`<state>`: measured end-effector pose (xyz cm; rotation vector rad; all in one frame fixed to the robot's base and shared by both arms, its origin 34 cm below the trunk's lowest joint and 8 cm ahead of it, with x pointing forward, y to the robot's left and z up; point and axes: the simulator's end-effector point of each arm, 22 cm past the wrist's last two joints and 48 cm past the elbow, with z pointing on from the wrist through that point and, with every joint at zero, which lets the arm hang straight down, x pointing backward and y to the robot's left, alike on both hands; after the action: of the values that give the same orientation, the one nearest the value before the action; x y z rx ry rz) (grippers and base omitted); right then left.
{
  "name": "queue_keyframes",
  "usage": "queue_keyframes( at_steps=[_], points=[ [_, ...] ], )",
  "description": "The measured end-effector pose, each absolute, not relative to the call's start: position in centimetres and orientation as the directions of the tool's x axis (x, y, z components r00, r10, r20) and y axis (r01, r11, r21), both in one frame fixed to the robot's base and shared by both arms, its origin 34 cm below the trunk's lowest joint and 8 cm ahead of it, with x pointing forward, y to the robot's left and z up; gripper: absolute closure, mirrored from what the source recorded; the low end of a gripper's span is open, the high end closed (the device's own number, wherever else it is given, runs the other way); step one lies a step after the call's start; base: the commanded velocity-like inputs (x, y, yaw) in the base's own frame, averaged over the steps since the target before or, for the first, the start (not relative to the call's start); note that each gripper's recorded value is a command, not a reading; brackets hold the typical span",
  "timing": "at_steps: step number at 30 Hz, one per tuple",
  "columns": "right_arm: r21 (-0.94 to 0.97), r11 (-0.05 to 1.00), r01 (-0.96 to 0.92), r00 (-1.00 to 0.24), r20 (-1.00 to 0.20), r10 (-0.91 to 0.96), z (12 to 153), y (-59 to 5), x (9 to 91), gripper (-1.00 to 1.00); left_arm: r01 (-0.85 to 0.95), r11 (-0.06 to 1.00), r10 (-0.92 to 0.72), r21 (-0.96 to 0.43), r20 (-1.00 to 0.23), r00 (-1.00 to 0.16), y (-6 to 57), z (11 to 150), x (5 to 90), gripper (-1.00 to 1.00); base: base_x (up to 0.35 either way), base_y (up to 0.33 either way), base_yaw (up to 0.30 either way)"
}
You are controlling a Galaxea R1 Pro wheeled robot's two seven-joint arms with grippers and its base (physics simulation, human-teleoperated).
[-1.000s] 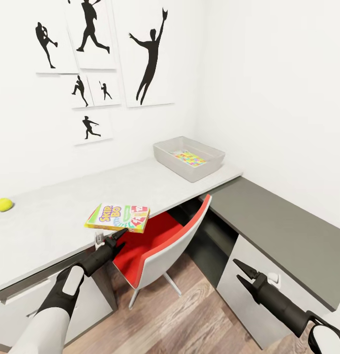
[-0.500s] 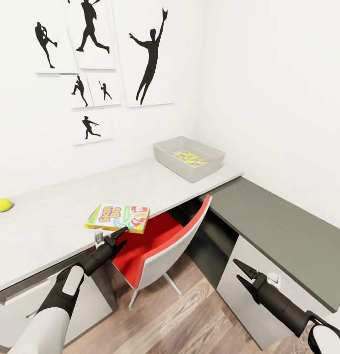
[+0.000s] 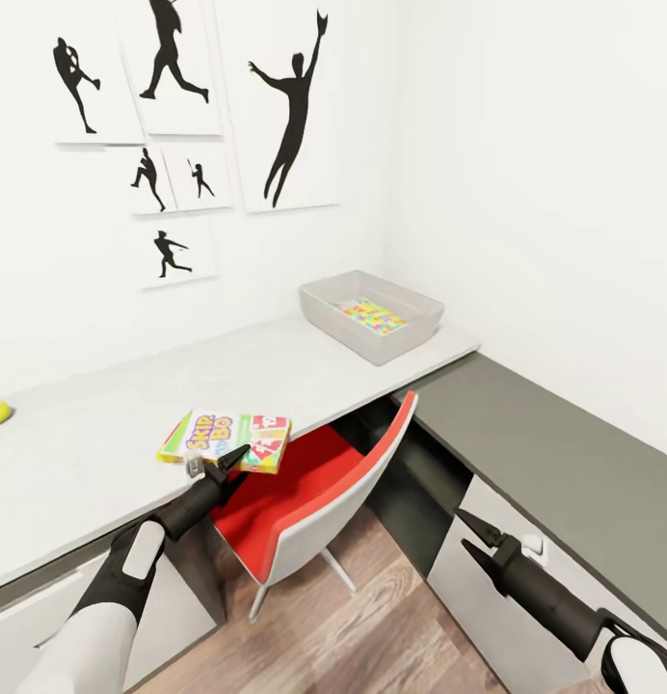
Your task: Put all the toys in the child's room - the three board games (two on the bed and one on the table), the two jigsaw puzzles on the table, and the tennis ball on the table - inside the toy box on the table in the child's room.
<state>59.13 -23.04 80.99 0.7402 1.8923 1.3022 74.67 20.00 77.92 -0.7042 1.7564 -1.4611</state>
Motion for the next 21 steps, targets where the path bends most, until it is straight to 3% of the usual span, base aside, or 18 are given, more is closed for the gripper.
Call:
queue_keyframes(
  at_steps=[21],
  points=[
    [0.943,0.327,0.056,-0.587,-0.234,0.775,80.99,-22.56,59.18,-1.00,0.042,0.202,-0.791,-0.978,-0.188,-0.583,19.85,77.90,74.66,-1.00,0.007,-0.003,0.000]
  ],
)
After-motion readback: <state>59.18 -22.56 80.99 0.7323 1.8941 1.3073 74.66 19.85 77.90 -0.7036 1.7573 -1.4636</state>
